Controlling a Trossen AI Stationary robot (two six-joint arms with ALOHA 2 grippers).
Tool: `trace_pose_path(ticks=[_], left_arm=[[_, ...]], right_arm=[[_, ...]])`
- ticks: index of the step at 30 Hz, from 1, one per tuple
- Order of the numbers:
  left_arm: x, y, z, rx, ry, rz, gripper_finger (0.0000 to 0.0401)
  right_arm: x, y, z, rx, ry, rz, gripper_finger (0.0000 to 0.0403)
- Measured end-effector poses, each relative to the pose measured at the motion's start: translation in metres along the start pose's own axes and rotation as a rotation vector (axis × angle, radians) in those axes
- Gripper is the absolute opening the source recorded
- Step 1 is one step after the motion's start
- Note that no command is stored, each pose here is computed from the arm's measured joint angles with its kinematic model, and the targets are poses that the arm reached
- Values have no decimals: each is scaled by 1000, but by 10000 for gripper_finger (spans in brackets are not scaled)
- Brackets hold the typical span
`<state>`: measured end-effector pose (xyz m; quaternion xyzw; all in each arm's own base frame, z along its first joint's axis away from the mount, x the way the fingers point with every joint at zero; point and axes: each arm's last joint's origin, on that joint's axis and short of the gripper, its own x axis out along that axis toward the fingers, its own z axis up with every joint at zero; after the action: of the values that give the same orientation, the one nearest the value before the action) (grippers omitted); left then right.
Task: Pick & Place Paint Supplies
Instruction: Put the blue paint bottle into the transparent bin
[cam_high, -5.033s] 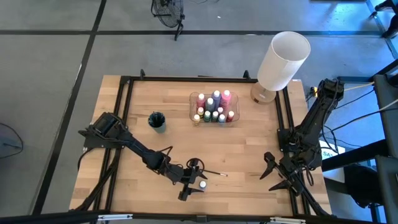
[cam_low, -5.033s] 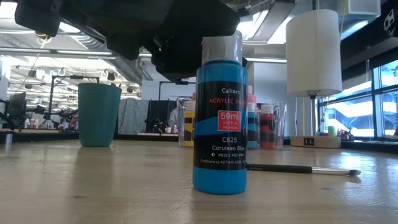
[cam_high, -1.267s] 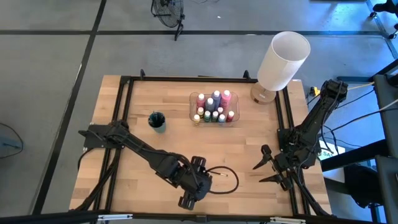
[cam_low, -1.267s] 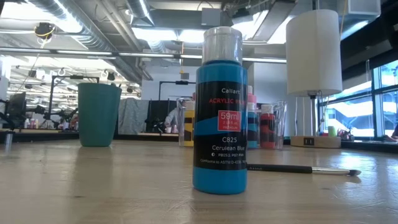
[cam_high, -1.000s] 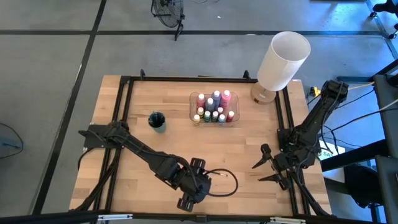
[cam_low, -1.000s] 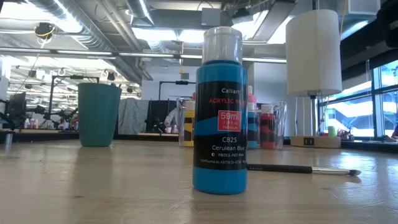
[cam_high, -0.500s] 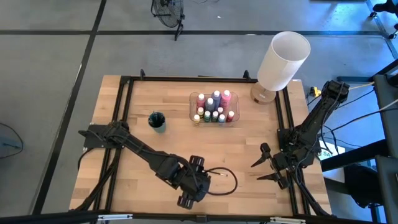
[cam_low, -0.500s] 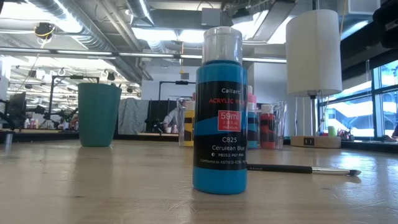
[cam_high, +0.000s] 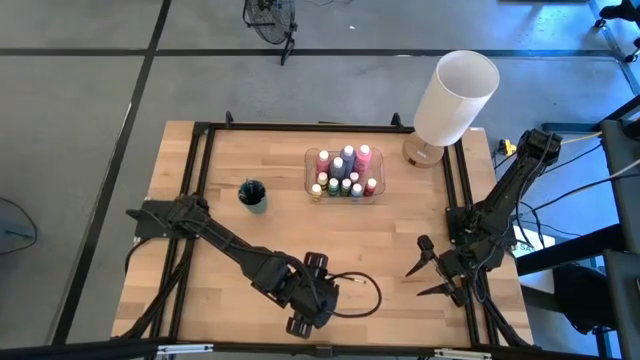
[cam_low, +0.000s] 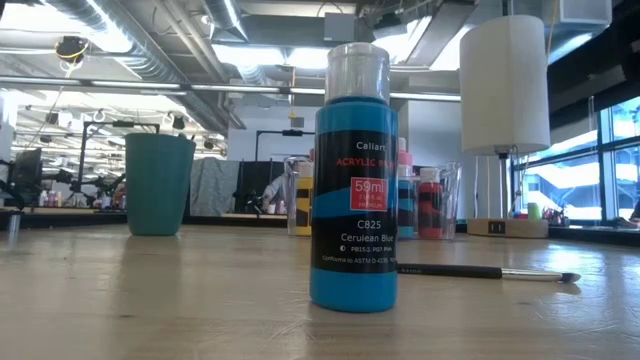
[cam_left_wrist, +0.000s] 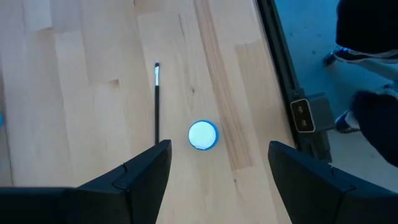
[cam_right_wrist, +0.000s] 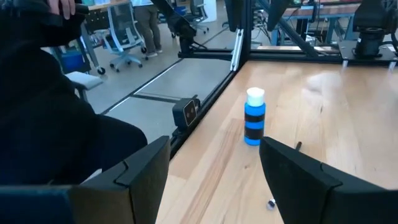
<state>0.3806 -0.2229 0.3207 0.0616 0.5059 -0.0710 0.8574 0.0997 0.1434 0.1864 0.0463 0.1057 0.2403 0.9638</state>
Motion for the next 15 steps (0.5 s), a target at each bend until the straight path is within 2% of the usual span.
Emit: trace_pose_path(ticks=[9,15], left_arm=[[13,-3,0,70,17,-3,265],[15,-10,-1,164,19,-20,265]], right_arm=[[0,0,0,28,0,-3,252],[0,0,1,31,-6,-2,252]])
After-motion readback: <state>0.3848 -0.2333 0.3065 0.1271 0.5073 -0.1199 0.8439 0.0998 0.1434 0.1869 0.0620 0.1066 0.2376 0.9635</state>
